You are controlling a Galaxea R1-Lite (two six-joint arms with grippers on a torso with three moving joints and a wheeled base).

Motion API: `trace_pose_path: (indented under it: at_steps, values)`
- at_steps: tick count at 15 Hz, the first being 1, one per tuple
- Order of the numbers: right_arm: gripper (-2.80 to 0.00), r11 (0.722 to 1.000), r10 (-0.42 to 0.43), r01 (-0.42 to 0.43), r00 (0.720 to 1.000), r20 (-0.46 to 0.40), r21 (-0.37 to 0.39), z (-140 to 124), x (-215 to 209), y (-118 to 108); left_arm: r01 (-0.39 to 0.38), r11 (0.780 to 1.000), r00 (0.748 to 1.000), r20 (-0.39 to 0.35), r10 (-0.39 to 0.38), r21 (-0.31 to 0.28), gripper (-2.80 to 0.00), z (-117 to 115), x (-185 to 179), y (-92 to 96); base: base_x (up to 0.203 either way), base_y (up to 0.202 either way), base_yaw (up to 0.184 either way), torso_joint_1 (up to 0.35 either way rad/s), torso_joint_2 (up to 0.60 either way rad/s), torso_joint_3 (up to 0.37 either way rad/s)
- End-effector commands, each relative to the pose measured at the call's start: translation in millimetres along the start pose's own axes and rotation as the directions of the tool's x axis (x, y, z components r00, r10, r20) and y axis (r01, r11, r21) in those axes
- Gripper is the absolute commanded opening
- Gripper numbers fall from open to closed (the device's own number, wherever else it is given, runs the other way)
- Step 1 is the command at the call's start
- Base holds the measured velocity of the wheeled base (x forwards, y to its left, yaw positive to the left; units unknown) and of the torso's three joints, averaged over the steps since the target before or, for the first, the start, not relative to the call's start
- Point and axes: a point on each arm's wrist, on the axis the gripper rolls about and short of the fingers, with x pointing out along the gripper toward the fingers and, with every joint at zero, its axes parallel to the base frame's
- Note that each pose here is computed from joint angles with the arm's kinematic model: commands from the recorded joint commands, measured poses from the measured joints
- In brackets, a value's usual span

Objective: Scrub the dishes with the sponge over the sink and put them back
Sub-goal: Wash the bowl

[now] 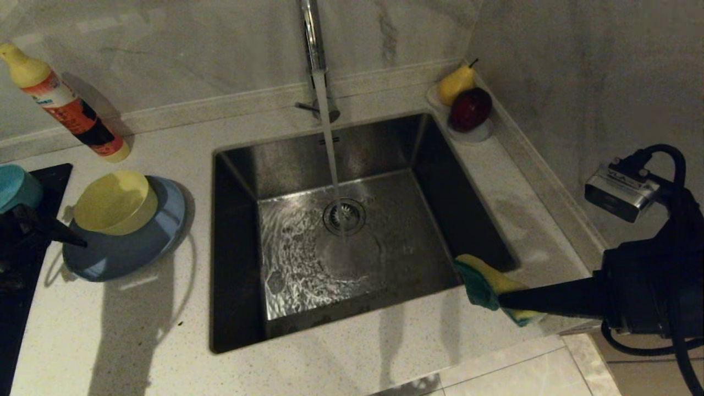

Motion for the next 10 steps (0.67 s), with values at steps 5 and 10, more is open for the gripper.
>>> trace_pose_path:
  at_steps: [5,10]
  values:
    - [-2.80,1.000,-0.005,0.005,1.000,-0.003,0.010,0,0,-2,-0.007,1.000,0.997,-0.074,0.006,-0.018,0.00,-1,23,1.3,0.000,0.000,0.000,0.000,0.00,0.000]
    - [-2.80,1.000,-0.011,0.011,1.000,-0.010,0.016,-1,5,-6,0.008,0.999,0.999,-0.043,-0.011,-0.053,0.00,6,33,0.1,0.000,0.000,0.000,0.000,0.00,0.000]
